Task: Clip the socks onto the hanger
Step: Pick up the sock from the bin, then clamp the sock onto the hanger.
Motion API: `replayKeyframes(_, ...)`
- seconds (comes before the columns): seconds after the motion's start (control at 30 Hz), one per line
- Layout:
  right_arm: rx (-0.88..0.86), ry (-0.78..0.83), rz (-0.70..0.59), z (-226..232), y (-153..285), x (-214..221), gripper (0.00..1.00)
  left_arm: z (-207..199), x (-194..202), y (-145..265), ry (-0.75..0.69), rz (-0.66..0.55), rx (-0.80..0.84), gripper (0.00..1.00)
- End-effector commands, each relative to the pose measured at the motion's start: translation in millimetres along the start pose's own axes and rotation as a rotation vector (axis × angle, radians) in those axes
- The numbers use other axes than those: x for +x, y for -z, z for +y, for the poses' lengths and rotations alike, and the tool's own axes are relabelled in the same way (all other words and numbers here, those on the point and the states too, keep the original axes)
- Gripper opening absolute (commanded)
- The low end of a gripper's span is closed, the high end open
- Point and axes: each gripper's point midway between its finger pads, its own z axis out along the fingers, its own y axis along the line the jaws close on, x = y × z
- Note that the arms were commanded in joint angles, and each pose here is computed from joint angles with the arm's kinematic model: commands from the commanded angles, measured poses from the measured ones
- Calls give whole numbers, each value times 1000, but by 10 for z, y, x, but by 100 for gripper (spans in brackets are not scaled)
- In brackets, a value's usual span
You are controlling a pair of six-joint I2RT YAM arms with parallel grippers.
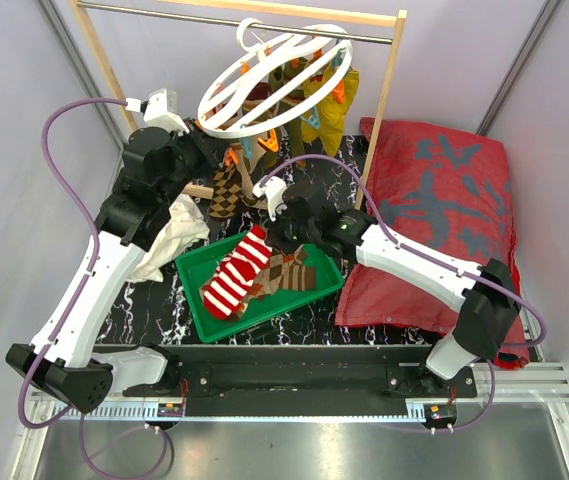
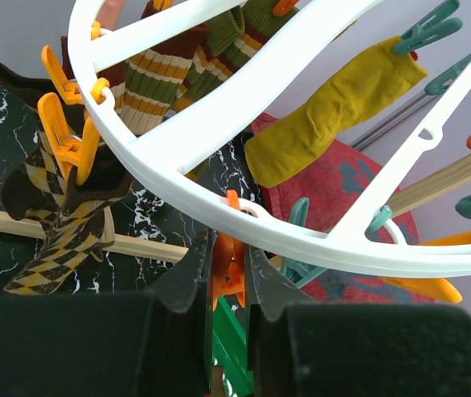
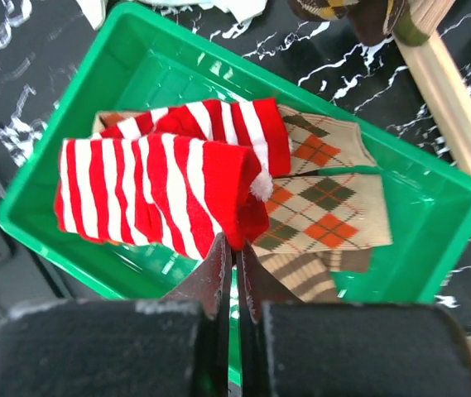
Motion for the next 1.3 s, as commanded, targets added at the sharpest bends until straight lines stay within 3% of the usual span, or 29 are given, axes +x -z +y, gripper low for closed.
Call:
replayKeyframes(0.0,36,168,-36,-39,232,-171,1,-185,-229,125,16,-56,62,7)
replayKeyframes(0.4,107,491,-399,-14,830,-1157,0,-375,-184,140,-18,-25,173,7)
replayKeyframes(0.7,171,647,-526,-30,900,-1595,0,-601,-164,192,-48,-17,311,7)
replayKeyframes(1.27,337,729,-529,-273,843,-1871,0,-535,-34,214,-133,-4,326,6)
